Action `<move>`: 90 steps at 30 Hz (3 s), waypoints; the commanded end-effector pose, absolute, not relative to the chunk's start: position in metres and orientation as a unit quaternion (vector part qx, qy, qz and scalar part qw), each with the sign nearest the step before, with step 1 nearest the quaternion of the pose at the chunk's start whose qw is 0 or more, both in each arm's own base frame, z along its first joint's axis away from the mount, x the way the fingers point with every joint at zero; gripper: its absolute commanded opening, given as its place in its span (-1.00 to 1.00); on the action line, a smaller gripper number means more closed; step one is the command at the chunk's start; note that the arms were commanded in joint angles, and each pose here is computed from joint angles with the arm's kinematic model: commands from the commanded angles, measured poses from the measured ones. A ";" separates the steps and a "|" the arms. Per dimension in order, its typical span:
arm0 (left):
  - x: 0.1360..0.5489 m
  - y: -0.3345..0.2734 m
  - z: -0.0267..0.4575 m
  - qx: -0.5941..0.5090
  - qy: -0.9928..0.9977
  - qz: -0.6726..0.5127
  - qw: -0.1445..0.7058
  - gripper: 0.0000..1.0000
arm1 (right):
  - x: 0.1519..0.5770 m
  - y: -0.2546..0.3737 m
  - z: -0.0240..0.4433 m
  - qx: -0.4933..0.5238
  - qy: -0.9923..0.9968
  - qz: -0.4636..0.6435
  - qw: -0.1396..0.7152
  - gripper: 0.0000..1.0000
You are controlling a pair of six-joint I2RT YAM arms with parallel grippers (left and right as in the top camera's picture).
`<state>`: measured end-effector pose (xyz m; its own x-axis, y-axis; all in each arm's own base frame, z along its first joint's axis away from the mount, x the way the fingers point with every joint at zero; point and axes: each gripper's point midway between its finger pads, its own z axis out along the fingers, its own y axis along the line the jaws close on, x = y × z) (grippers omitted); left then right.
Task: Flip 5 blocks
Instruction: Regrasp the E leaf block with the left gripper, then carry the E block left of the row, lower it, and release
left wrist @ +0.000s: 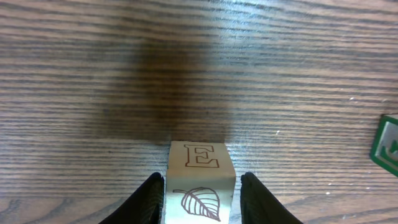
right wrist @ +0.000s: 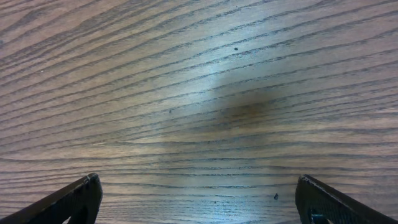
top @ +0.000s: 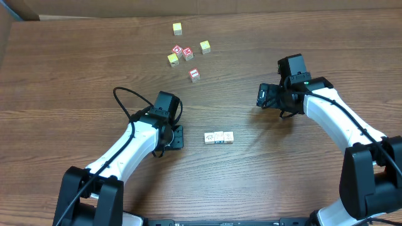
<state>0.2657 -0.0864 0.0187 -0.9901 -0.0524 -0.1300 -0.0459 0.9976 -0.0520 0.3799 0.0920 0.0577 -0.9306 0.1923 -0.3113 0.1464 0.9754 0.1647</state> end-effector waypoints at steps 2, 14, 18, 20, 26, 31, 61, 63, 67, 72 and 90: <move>0.260 -0.083 0.011 -0.014 0.998 -0.014 0.057 -0.38 | 0.386 0.092 0.065 0.083 0.978 0.068 0.178 1.00; 0.266 -0.085 0.012 -0.014 0.997 -0.019 0.069 -0.51 | 0.386 0.092 0.065 0.083 0.978 0.068 0.178 1.00; 0.268 -0.086 0.014 -0.014 0.997 -0.022 0.073 -0.56 | 0.386 0.092 0.065 0.083 0.978 0.068 0.178 1.00; 0.270 -0.089 0.016 -0.014 0.997 -0.027 0.075 -0.57 | 0.386 0.092 0.065 0.083 0.978 0.068 0.178 1.00; 0.278 -0.107 0.026 -0.010 0.994 -0.075 0.077 -0.54 | 0.386 0.092 0.065 0.083 0.978 0.068 0.178 1.00; 0.283 -0.112 0.030 -0.045 0.992 -0.088 0.082 -0.53 | 0.386 0.092 0.065 0.083 0.978 0.068 0.178 1.00; 0.295 -0.152 0.068 -0.054 0.989 -0.088 0.107 -0.52 | 0.386 0.092 0.065 0.083 0.978 0.068 0.178 1.00; 0.294 -0.153 0.065 -0.052 0.990 -0.085 0.104 -0.52 | 0.386 0.092 0.065 0.083 0.978 0.068 0.178 1.00; 0.290 -0.158 0.054 -0.043 0.992 -0.077 0.090 -0.51 | 0.386 0.092 0.065 0.083 0.978 0.068 0.178 1.00; 0.282 -0.164 0.028 -0.035 0.996 -0.053 0.059 -0.50 | 0.386 0.092 0.065 0.083 0.978 0.068 0.178 1.00; 0.298 -0.162 0.043 -0.038 0.996 -0.030 0.070 -0.27 | 0.386 0.092 0.065 0.083 0.978 0.068 0.178 1.00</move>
<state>0.2826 -0.1614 0.0311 -0.9939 -0.0662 -0.0880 -0.0596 0.9953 -0.0757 0.3800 0.0919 0.0577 -0.9304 0.1927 -0.3118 0.1468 0.9754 0.1647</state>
